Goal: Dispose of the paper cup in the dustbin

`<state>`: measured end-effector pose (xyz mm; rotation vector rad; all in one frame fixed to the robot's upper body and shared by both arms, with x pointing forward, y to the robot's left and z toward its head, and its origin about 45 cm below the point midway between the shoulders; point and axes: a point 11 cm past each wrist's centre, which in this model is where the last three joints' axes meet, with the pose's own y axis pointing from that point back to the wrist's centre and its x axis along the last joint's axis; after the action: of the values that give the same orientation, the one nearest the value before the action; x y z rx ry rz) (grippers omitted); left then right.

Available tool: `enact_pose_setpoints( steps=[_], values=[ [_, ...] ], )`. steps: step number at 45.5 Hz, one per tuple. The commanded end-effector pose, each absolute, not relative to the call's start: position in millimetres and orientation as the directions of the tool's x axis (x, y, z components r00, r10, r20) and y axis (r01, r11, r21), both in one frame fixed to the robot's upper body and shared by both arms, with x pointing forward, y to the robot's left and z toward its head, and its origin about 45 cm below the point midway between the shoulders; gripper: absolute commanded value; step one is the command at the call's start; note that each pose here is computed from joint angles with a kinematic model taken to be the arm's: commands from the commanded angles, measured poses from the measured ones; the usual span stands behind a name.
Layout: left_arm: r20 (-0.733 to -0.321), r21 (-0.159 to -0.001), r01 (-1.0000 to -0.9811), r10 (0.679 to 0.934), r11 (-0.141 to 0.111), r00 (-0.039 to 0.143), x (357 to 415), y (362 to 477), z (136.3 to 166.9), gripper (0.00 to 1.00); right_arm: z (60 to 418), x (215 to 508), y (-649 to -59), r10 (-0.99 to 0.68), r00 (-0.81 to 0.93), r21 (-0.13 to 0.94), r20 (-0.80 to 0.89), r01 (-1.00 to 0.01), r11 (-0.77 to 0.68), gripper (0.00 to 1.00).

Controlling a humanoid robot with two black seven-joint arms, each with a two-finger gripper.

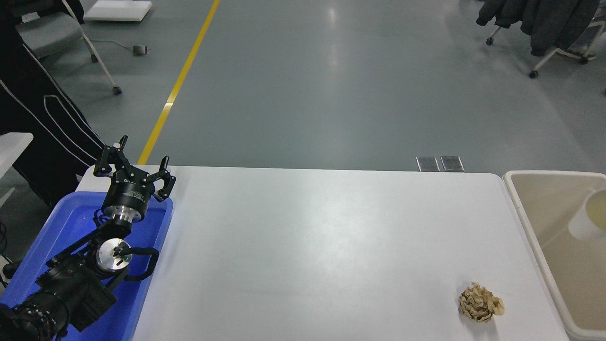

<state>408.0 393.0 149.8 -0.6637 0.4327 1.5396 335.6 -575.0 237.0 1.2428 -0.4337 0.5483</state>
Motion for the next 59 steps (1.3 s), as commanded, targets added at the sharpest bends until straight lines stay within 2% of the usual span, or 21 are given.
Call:
enact_pose_setpoints(
  steps=[1, 17, 28, 46, 49, 51, 59],
  values=[
    [-0.642, -0.121, -0.9888, 0.767, -0.088, 0.010, 408.0, 393.0, 149.8, 1.00, 195, 324, -601, 0.123, 0.814, 0.754, 0.567, -0.573, 0.321, 0.00],
    [-0.642, -0.121, -0.9888, 0.767, -0.088, 0.010, 408.0, 393.0, 149.8, 1.00, 167, 330, -618, 0.178, 0.799, 0.664, 0.574, -0.581, 0.470, 0.00],
    [-0.642, -0.121, -0.9888, 0.767, -0.088, 0.010, 408.0, 393.0, 149.8, 1.00, 161, 342, -605, 0.228, 0.772, 0.620, 0.594, -0.619, 0.482, 0.00],
    [-0.642, -0.121, -0.9888, 0.767, -0.088, 0.010, 408.0, 393.0, 149.8, 1.00, 163, 335, -615, 0.291, 0.776, 0.580, 0.560, -0.618, 0.531, 0.01],
    [-0.642, -0.121, -0.9888, 0.767, -0.088, 0.010, 408.0, 393.0, 149.8, 1.00, 163, 334, -615, 0.287, 0.774, 0.579, 0.565, -0.619, 0.531, 0.26],
    [-0.642, -0.121, -0.9888, 0.767, -0.088, 0.010, 408.0, 393.0, 149.8, 1.00, 163, 334, -615, 0.283, 0.770, 0.576, 0.572, -0.623, 0.529, 0.37],
    [-0.642, -0.121, -0.9888, 0.767, -0.088, 0.010, 408.0, 393.0, 149.8, 1.00, 159, 332, -614, 0.265, 0.756, 0.571, 0.599, -0.635, 0.520, 0.56]
  ],
)
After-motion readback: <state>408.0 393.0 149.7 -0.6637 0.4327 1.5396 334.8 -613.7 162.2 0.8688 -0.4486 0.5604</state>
